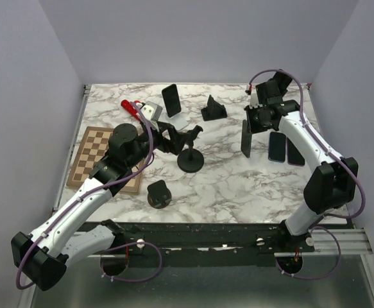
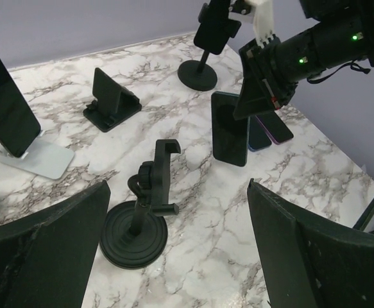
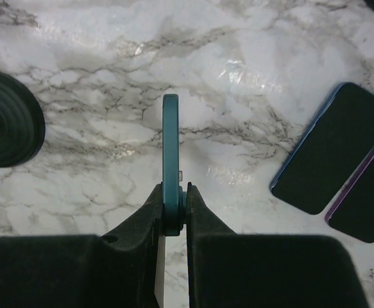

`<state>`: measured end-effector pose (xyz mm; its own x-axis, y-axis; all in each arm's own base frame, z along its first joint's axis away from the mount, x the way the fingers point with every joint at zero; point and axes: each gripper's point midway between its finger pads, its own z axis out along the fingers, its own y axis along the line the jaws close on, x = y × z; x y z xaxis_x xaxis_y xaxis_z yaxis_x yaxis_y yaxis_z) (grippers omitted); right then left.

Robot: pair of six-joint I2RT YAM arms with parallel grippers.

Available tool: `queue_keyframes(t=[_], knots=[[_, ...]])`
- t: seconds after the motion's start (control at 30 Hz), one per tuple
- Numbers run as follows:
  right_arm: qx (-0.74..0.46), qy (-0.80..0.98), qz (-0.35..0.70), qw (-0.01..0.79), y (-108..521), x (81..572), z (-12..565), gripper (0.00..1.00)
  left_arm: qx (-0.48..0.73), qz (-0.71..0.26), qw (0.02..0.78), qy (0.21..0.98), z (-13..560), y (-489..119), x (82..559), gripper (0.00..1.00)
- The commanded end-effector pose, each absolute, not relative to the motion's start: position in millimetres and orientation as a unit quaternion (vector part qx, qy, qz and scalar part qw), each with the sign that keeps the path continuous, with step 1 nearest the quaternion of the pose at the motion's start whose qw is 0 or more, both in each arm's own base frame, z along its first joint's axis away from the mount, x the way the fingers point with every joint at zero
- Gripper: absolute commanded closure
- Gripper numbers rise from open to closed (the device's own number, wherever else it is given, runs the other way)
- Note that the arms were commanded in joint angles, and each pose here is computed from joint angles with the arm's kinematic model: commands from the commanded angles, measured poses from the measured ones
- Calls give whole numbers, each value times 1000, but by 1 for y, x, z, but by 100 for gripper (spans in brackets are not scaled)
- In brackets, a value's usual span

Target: Remove the phone from the phone stand

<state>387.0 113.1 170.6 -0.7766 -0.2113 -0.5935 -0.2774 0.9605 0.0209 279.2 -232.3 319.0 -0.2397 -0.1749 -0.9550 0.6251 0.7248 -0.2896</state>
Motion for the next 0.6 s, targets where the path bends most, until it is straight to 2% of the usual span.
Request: queue_keyframes(t=[0.0, 0.1, 0.3, 0.47, 0.57], knots=[[-136, 958, 97, 233, 114, 366, 159, 99, 169, -353, 606, 692, 336, -236, 265, 5], [-103, 960, 157, 208, 102, 373, 150, 99, 170, -363, 612, 682, 345, -235, 259, 4], [-78, 959, 207, 179, 91, 383, 128, 99, 173, -354, 618, 680, 345, -234, 257, 5], [-73, 967, 194, 148, 77, 394, 99, 99, 184, -368, 610, 677, 348, -241, 252, 5], [-62, 977, 168, 117, 64, 397, 70, 99, 180, -340, 628, 677, 346, -234, 255, 5]])
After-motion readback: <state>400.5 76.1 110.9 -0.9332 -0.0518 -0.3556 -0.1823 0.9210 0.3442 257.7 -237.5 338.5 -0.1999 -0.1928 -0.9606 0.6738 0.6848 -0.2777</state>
